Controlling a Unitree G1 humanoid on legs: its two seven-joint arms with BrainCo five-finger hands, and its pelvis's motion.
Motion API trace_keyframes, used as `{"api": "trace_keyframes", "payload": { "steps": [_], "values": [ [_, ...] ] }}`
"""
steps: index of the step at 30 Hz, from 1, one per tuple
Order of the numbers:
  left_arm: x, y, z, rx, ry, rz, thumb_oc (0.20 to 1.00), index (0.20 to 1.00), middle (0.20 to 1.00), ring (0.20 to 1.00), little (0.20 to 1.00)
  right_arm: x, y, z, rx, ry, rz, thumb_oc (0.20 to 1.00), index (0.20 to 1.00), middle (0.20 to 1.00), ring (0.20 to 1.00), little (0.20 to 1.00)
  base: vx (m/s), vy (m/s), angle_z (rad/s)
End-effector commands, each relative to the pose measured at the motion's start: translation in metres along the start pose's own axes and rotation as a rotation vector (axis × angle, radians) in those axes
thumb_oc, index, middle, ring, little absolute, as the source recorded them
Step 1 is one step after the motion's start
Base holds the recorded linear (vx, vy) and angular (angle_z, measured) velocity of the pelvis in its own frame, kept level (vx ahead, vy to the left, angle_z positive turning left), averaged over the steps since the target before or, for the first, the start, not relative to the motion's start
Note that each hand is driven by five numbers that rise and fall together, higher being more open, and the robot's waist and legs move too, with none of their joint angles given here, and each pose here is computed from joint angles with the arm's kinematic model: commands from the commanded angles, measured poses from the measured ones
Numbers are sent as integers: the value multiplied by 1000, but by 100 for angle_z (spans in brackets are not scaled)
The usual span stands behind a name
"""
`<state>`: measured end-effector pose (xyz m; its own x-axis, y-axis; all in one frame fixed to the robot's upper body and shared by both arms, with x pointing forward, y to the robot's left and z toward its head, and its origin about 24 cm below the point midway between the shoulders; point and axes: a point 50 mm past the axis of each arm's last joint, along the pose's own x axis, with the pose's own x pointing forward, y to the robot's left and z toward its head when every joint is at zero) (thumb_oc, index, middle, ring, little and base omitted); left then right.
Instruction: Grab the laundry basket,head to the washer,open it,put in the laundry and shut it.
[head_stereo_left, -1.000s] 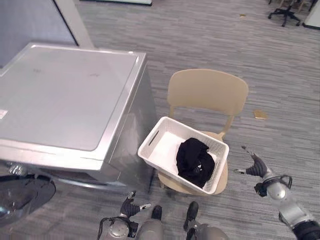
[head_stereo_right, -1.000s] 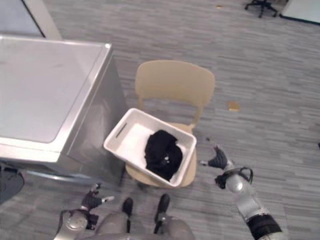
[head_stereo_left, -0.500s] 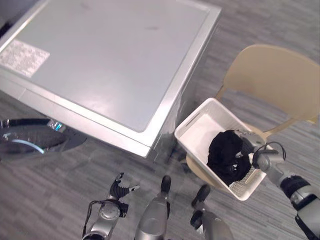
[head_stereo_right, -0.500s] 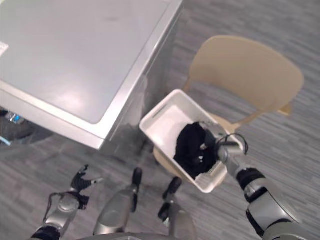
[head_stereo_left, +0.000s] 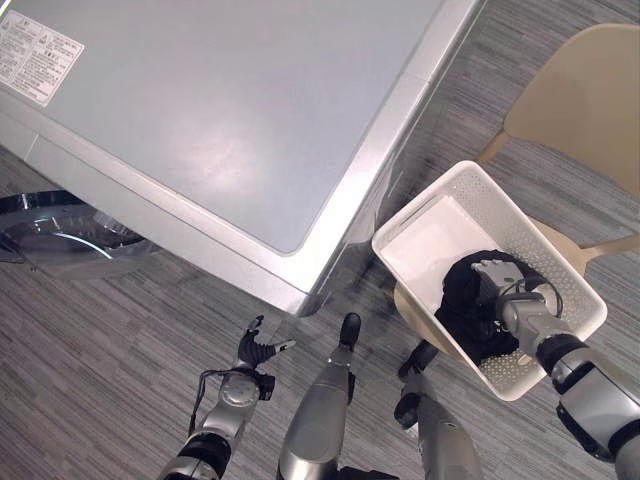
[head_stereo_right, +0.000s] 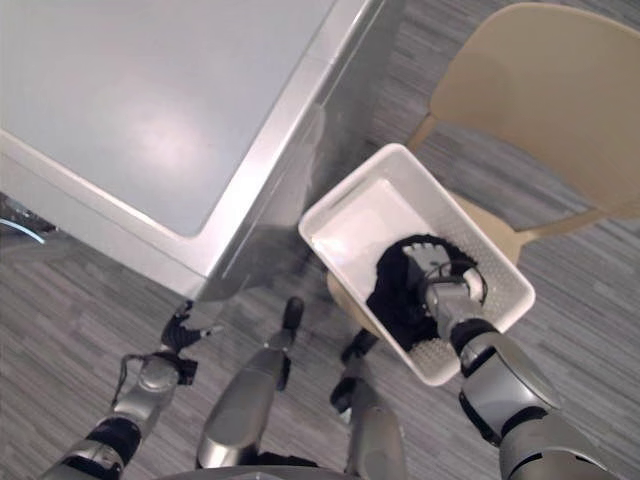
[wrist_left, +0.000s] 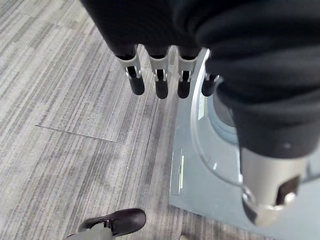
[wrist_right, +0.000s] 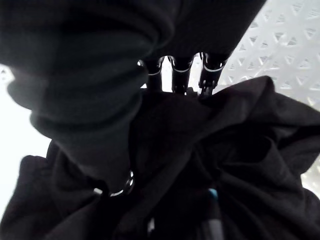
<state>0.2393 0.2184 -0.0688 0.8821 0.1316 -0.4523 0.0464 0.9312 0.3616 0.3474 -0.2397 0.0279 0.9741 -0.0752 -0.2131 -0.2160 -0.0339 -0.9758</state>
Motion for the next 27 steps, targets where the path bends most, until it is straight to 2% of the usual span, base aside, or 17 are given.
{"api": "trace_keyframes", "payload": {
  "steps": [1, 4, 7, 8, 11, 17, 21, 27],
  "values": [
    [-10, -8, -14, -14, 22, -4, 1000, 1000, 1000, 1000, 1000, -10, 13, -5, 111, 3, 14, 200, 200, 200, 200, 200, 0, 0, 0],
    [-14, -6, -17, -26, 23, -2, 1000, 1000, 1000, 1000, 1000, -12, 0, -1, 397, 6, -72, 200, 200, 200, 200, 200, -7, -2, -2],
    [-21, 2, -27, -30, 49, 10, 1000, 1000, 1000, 1000, 1000, -20, -6, -3, 606, 3, -145, 200, 200, 200, 200, 200, 10, 26, -7],
    [-21, 2, -28, -30, 52, 10, 1000, 1000, 1000, 1000, 1000, -20, -5, -3, 606, 3, -142, 200, 200, 200, 200, 200, -16, 62, -10],
    [-29, 15, -39, -36, 89, 37, 1000, 1000, 1000, 1000, 1000, -38, -3, 0, 898, -17, -207, 200, 200, 200, 200, 200, 61, 51, -14],
    [-42, 18, -57, -54, 151, 46, 1000, 1000, 1000, 1000, 1000, -73, -8, 8, 1302, -144, -275, 200, 200, 200, 200, 200, 100, 82, -10],
    [-49, 15, -66, -65, 181, 44, 1000, 1000, 1000, 1000, 1000, -95, -20, 30, 1494, -324, -272, 200, 200, 200, 200, 200, 55, 107, -8],
    [-40, 16, -50, -68, 120, 54, 1000, 1000, 1000, 1000, 1000, -105, -41, 51, 1569, -493, -289, 200, 200, 200, 200, 200, -125, -11, -15]
  ]
}}
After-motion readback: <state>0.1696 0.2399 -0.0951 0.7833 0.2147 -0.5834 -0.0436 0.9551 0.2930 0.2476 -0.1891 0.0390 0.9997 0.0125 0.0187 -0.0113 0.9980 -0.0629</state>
